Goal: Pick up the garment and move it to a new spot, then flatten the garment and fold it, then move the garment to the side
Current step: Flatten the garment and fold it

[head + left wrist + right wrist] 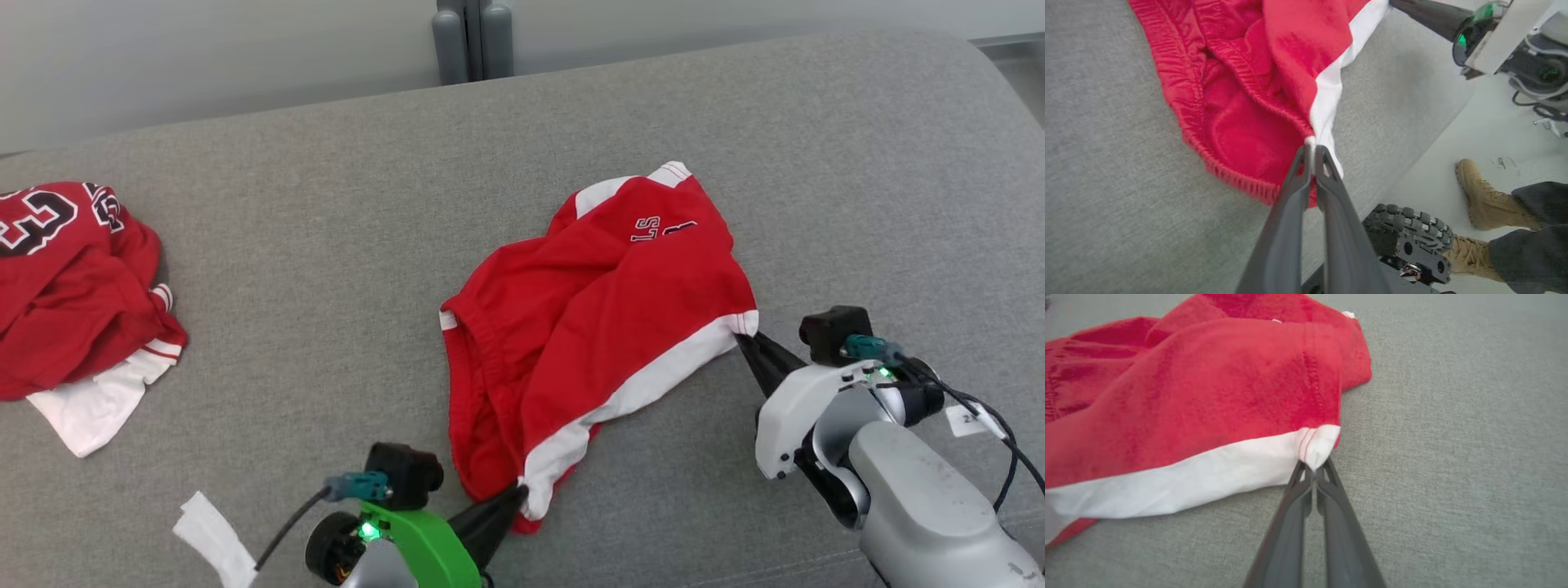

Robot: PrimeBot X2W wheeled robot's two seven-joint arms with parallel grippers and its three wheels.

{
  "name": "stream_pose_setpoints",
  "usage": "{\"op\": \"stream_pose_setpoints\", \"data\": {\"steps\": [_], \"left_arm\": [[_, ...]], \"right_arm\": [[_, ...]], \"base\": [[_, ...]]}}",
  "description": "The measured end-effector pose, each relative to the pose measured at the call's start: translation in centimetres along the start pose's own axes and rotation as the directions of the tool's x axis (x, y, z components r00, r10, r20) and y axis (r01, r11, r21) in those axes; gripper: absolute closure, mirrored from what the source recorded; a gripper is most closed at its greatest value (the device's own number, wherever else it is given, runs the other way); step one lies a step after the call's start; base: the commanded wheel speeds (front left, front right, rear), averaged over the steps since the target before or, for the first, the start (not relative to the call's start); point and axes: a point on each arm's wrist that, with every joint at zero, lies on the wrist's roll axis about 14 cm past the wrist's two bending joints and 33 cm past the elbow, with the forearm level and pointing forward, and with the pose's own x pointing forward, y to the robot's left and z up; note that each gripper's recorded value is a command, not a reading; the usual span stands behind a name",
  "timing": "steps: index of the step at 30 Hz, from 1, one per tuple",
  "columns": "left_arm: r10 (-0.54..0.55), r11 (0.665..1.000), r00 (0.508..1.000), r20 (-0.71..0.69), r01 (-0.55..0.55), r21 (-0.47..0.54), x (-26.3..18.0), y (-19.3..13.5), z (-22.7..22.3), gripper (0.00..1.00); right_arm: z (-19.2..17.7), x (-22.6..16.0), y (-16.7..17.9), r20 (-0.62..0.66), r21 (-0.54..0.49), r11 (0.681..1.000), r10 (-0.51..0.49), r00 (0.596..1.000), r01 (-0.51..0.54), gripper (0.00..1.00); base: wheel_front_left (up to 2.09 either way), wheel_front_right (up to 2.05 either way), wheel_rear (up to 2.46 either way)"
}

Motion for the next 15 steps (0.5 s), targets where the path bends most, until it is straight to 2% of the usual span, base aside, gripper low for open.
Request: {"op": "stream_pose_setpoints", "data": {"steps": [2,4,7,11,15], "left_arm": [[-0.041,0.994,0.995,0.094,0.05,-0.094,-0.6,-1.1,2.2,1.0],[-0.094,0.974,0.973,0.212,0.134,-0.182,-1.7,-2.7,5.0,1.0],[-0.167,0.939,0.929,0.331,0.252,-0.234,-3.8,-4.9,8.3,1.0],[-0.262,0.901,0.871,0.416,0.375,-0.218,-6.3,-7.6,11.4,1.0],[-0.362,0.861,0.817,0.45,0.478,-0.175,-8.1,-10.4,13.5,1.0]], "right_arm": [[0.9,-0.7,0.1,0.049,0.086,0.996,-0.002,0.999,-0.002,1.0],[2.3,-2.0,-0.5,0.097,0.16,0.987,-0.007,0.995,-0.009,1.0],[4.4,-4.3,-1.1,0.161,0.26,0.965,0.003,0.987,-0.045,1.0],[8.7,-8.4,-3.0,0.286,0.351,0.932,-0.01,0.958,-0.095,1.0],[12.7,-12.5,-5.2,0.407,0.393,0.912,-0.055,0.912,-0.12,1.0]], "base": [[0.0,0.0,0.0],[0.0,0.0,0.0],[0.0,0.0,0.0],[0.0,0.0,0.0],[0.0,0.0,0.0]]}}
